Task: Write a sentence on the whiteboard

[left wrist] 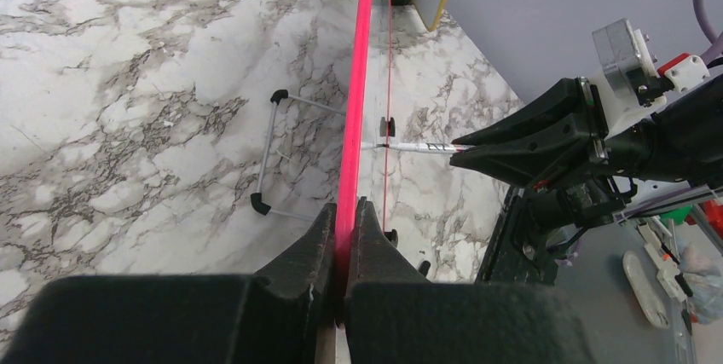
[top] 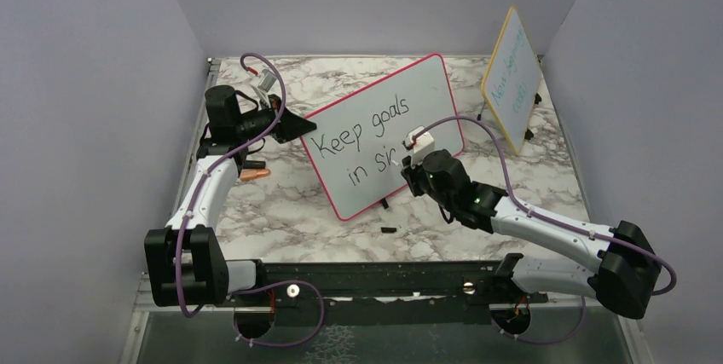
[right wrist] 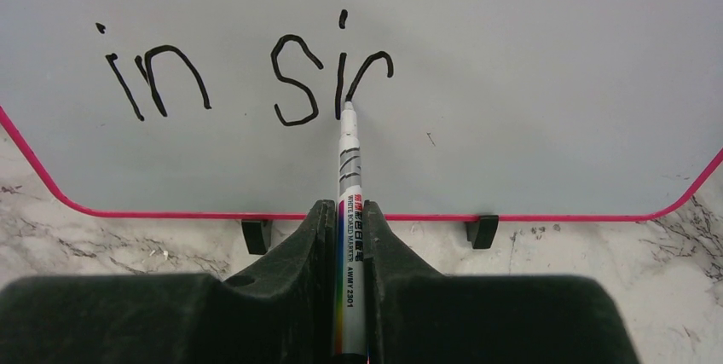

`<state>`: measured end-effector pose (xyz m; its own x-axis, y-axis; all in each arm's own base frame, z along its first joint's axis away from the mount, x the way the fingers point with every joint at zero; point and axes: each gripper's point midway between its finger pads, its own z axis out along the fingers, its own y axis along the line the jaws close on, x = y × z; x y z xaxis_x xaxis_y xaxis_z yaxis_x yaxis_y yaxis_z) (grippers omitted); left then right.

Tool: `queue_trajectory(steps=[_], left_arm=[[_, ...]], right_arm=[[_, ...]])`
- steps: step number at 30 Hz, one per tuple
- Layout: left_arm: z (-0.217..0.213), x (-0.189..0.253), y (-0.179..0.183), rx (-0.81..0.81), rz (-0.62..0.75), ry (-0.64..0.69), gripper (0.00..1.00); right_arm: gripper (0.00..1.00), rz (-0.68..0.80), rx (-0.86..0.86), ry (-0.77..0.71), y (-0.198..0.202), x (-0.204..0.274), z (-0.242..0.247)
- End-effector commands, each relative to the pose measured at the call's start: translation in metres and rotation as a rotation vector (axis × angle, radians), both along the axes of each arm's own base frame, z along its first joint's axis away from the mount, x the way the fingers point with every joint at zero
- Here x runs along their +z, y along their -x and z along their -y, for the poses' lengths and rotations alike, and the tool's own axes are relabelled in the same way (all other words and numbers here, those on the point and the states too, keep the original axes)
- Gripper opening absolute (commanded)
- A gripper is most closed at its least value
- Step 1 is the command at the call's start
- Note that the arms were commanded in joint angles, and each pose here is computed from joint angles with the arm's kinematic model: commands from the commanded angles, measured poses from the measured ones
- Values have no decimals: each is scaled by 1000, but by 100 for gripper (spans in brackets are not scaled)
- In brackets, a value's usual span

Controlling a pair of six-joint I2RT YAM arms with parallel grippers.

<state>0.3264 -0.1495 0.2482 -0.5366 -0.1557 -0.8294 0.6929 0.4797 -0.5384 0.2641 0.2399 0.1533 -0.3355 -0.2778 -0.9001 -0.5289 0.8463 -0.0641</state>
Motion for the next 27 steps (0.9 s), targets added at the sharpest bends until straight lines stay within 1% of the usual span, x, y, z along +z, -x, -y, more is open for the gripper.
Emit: queue_trajectory(steps=[1, 13, 27], left_arm=[[-3, -34, -5, 44, -66, -69, 0], [-3, -33, -5, 46, -65, -70, 0], [-3, -34, -5, 44, -66, -70, 0]], right_arm=[[0, -45, -6, 47, 6, -12, 8], [0, -20, -70, 71, 0, -9, 19], [1, 48, -101, 15, -16, 10, 14]])
